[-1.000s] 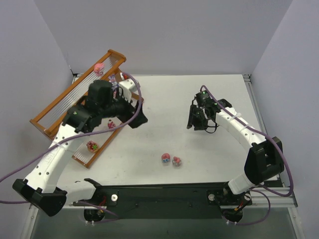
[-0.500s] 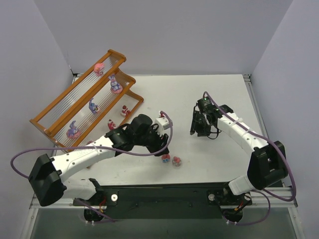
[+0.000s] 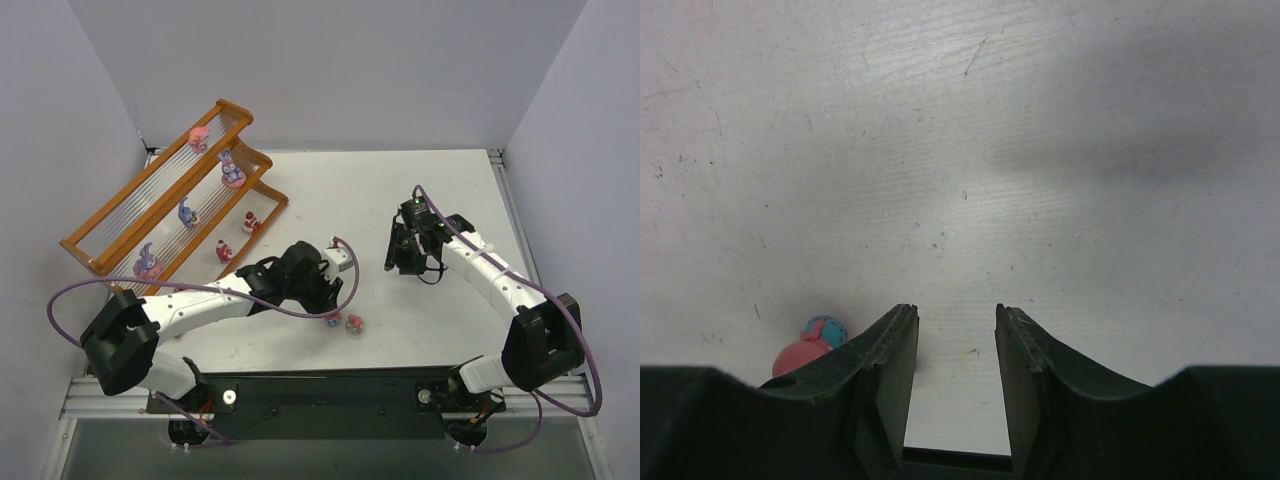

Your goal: Place and organize the plastic toys onto the shelf

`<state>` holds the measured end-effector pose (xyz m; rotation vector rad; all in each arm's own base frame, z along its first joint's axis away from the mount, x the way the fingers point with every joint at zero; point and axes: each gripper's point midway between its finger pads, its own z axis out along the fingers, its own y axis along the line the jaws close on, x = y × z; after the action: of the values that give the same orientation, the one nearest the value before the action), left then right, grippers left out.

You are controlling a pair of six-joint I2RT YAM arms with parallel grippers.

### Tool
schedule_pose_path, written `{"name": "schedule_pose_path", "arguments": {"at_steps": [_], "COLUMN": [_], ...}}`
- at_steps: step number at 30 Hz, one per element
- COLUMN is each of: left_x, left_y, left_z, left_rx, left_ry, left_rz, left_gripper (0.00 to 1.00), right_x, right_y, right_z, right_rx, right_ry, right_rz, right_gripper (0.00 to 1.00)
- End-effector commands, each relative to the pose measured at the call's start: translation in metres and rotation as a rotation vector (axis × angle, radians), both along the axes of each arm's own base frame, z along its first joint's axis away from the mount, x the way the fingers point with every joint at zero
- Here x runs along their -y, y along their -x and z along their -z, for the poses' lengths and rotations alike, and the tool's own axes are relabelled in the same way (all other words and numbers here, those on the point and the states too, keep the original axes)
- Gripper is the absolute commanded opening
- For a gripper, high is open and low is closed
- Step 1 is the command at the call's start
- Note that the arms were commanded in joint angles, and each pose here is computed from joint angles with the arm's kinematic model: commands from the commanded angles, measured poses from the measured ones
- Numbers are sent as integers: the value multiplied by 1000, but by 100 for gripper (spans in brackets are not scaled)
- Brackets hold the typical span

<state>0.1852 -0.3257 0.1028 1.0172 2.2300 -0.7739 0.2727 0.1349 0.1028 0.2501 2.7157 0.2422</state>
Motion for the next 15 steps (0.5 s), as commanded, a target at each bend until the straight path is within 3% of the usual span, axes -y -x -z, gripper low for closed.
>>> {"name": "schedule_pose_path", "arguments": {"at_steps": [1,15], "left_x": [9,0], "left_y": [-6,0], "left_z": [-3,16], "left_rx": [39,7], "left_ry": [21,-24], "left_rz": [18,20], "left_gripper": [41,41], "right_x": [9,12], "right_y": [9,11], "right_z": [-2,2], "right_rx": [-4,-11], "right_ry": [20,25], "right_rz": [29,36], "right_gripper": [37,37]}}
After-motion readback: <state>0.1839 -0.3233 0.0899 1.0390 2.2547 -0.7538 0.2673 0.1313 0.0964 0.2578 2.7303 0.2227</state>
